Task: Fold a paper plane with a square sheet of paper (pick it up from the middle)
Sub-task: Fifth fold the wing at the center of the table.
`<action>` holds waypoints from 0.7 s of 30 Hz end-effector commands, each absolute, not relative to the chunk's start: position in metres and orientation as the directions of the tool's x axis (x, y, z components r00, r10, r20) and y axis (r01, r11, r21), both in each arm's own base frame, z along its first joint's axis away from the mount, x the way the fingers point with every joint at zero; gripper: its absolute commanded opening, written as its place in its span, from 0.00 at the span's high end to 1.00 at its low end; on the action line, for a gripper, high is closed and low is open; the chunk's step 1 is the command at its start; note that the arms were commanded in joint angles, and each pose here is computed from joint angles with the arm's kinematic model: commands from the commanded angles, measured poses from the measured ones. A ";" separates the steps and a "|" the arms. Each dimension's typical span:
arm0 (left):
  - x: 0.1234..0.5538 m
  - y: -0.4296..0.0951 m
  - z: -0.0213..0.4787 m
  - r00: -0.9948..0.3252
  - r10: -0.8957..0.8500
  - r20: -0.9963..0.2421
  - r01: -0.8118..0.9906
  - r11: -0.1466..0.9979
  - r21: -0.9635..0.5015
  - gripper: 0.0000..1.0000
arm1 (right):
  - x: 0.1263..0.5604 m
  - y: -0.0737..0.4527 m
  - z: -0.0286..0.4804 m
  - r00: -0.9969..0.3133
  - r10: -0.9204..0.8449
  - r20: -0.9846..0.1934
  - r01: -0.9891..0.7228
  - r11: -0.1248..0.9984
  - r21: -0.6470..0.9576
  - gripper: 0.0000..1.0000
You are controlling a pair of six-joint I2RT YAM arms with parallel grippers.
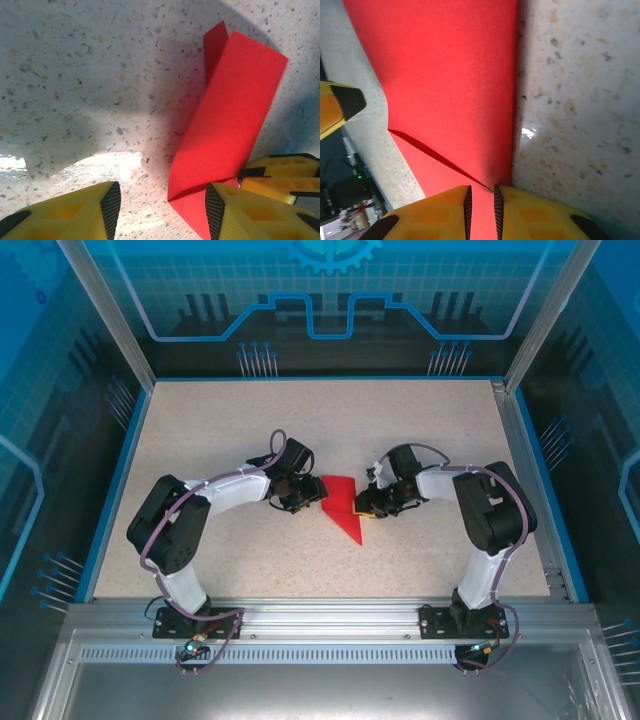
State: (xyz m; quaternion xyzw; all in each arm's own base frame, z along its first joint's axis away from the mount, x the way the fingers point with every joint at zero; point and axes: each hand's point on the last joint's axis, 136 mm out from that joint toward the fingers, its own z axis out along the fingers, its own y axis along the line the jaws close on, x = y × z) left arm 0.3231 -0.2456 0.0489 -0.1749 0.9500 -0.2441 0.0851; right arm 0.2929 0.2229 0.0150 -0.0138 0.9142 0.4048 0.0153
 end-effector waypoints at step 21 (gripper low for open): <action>0.328 -0.268 0.038 -0.928 -0.372 0.015 -0.323 0.784 -0.530 0.48 | 0.290 0.204 0.002 -1.000 -0.015 -0.009 -0.017 0.742 0.670 0.78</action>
